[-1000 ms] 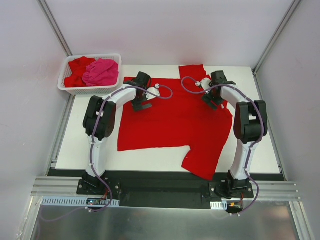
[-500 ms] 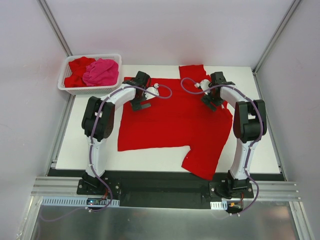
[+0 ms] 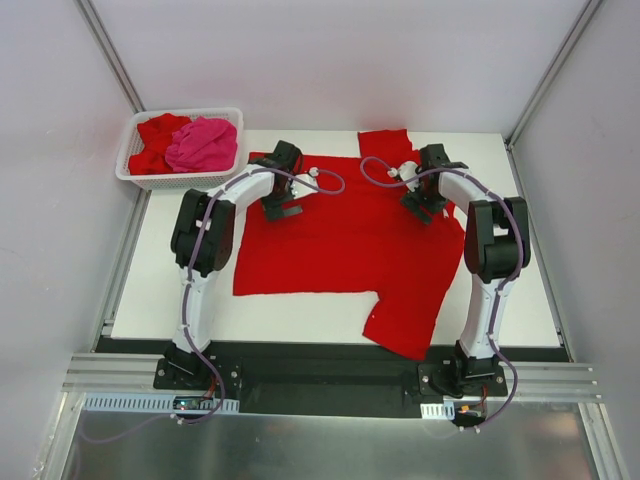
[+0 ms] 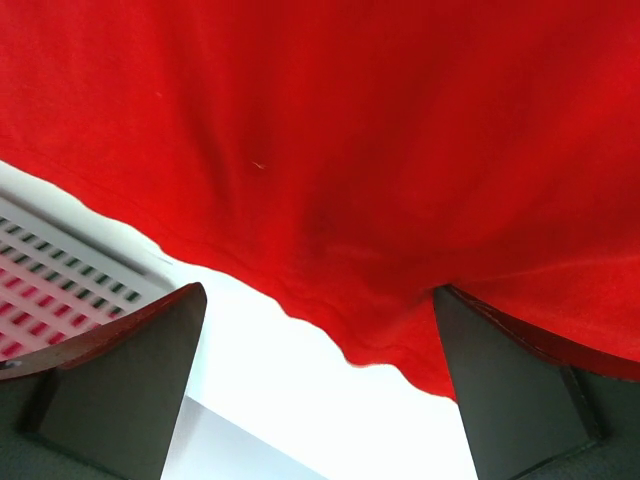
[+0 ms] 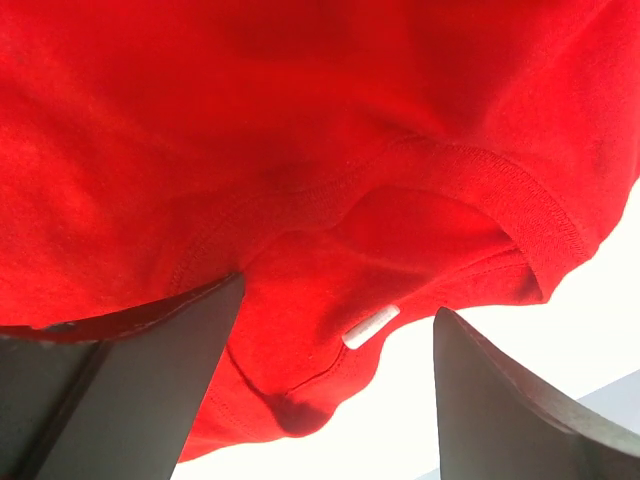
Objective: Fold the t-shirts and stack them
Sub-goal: Grap the side of the flattened tshirt closest away from the robot with both arms
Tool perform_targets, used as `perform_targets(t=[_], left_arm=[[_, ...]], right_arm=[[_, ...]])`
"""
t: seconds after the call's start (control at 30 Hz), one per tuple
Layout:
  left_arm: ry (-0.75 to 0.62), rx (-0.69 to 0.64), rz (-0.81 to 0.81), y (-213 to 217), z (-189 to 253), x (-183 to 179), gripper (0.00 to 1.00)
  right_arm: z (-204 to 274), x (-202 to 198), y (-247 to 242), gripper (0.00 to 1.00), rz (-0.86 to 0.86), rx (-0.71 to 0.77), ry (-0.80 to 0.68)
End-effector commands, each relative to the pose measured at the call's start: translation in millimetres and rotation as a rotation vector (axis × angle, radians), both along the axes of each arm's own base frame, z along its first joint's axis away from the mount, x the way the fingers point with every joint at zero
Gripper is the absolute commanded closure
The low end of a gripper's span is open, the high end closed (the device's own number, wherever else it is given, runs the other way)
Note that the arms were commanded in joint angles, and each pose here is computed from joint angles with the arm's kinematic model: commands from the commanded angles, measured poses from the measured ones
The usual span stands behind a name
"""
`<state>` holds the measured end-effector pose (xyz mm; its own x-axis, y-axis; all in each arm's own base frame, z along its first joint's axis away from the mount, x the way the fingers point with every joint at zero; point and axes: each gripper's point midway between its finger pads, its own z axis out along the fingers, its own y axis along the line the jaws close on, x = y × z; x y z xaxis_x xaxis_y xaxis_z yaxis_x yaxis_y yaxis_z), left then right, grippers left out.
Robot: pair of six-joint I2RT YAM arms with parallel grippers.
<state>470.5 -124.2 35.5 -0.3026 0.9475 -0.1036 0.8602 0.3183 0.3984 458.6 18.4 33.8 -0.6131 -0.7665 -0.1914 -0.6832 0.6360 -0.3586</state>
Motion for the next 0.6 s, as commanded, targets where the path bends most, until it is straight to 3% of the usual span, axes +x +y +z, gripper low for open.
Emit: perform_targets(t=[0.0, 0.27, 0.57], left_arm=[[0.002, 0.009, -0.017, 4.2, -8.4, 20.0, 0.02], [-0.041, 0.017, -0.045, -0.5, 0.6, 39.0, 0.02], [-0.066, 0.037, -0.031, 2.8, 1.2, 44.3, 0.02]], right_arm=[[-9.3, -3.9, 4.1, 0.19, 0.021, -0.003, 0.042], [-10.6, 1.8, -3.0, 0.25, 0.011, -0.041, 0.016], [-9.4, 27.5, -5.5, 0.25, 0.021, -0.079, -0.047]])
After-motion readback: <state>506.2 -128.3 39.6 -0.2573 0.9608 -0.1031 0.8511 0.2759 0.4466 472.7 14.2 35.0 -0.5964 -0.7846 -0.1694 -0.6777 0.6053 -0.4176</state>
